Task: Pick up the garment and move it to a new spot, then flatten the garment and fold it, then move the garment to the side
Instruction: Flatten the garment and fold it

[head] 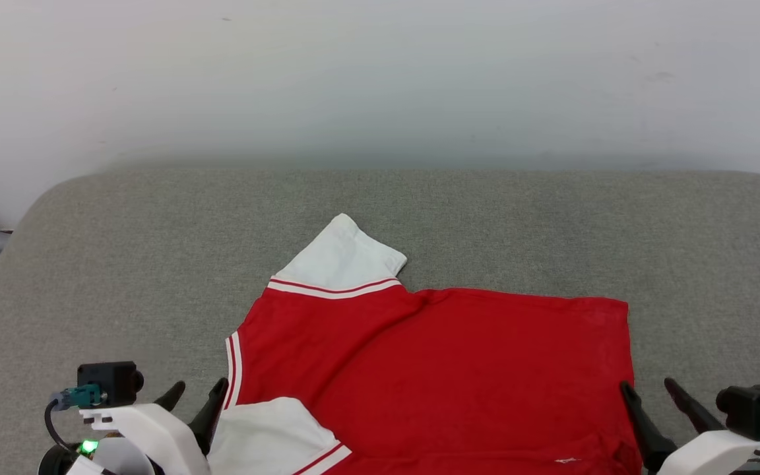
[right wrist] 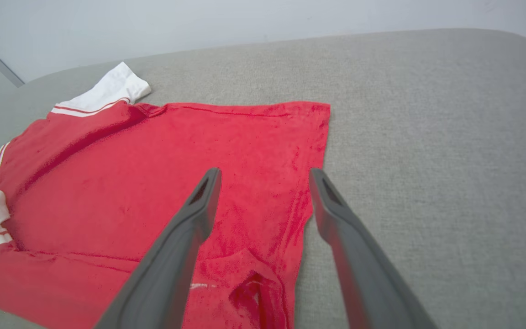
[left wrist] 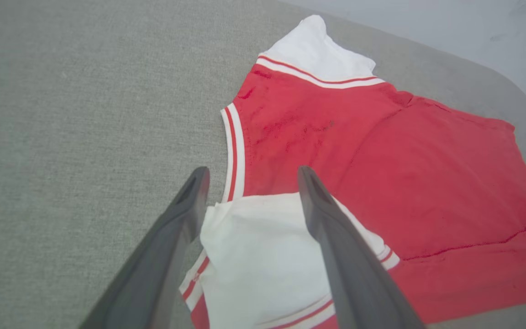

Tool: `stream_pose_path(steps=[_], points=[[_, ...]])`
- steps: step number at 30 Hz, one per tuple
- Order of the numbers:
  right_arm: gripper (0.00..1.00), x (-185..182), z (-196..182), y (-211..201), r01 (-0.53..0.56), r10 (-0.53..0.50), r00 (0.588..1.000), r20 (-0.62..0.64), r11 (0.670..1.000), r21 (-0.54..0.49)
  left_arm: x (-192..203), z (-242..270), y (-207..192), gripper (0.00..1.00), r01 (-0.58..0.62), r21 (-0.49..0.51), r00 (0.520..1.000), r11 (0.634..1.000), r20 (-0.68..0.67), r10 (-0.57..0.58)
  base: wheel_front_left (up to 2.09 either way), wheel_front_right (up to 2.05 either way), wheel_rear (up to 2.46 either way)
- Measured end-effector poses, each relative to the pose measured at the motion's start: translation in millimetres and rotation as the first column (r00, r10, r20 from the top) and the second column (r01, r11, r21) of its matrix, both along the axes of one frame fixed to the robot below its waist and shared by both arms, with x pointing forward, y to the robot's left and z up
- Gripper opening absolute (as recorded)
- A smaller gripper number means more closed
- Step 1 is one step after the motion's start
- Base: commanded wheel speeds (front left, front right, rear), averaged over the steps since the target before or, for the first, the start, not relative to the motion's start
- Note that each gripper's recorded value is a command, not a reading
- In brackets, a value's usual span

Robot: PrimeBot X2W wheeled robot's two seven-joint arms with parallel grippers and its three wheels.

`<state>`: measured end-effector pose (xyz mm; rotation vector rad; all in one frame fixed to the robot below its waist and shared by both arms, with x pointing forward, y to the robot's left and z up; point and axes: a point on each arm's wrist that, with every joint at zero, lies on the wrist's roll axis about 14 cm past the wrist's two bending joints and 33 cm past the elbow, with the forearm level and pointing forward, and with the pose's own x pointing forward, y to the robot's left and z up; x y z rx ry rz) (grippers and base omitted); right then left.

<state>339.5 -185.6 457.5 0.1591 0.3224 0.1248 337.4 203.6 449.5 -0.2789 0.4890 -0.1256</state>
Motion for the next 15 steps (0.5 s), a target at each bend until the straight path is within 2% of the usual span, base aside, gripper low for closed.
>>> stream_pose_path(steps=[3,8,15], points=[[1.0,7.3,17.0,-3.5,0.02,-0.019,0.996,0.083,1.0,-0.014,15.0,23.2,-4.3,1.0,0.0,0.022,0.99,1.0,0.139,-0.003,0.0,0.0,0.0],[1.0,16.4,45.2,-7.7,0.053,-0.045,0.977,0.208,0.998,-0.031,35.3,56.3,-8.9,1.0,-0.022,0.041,0.942,0.999,0.335,0.007,0.0,0.0,0.0],[1.0,31.3,75.2,-11.1,0.078,-0.057,0.95,0.307,0.995,-0.057,65.9,78.1,-20.2,1.0,-0.023,0.061,0.891,0.998,0.455,-0.008,0.0,0.0,0.0]])
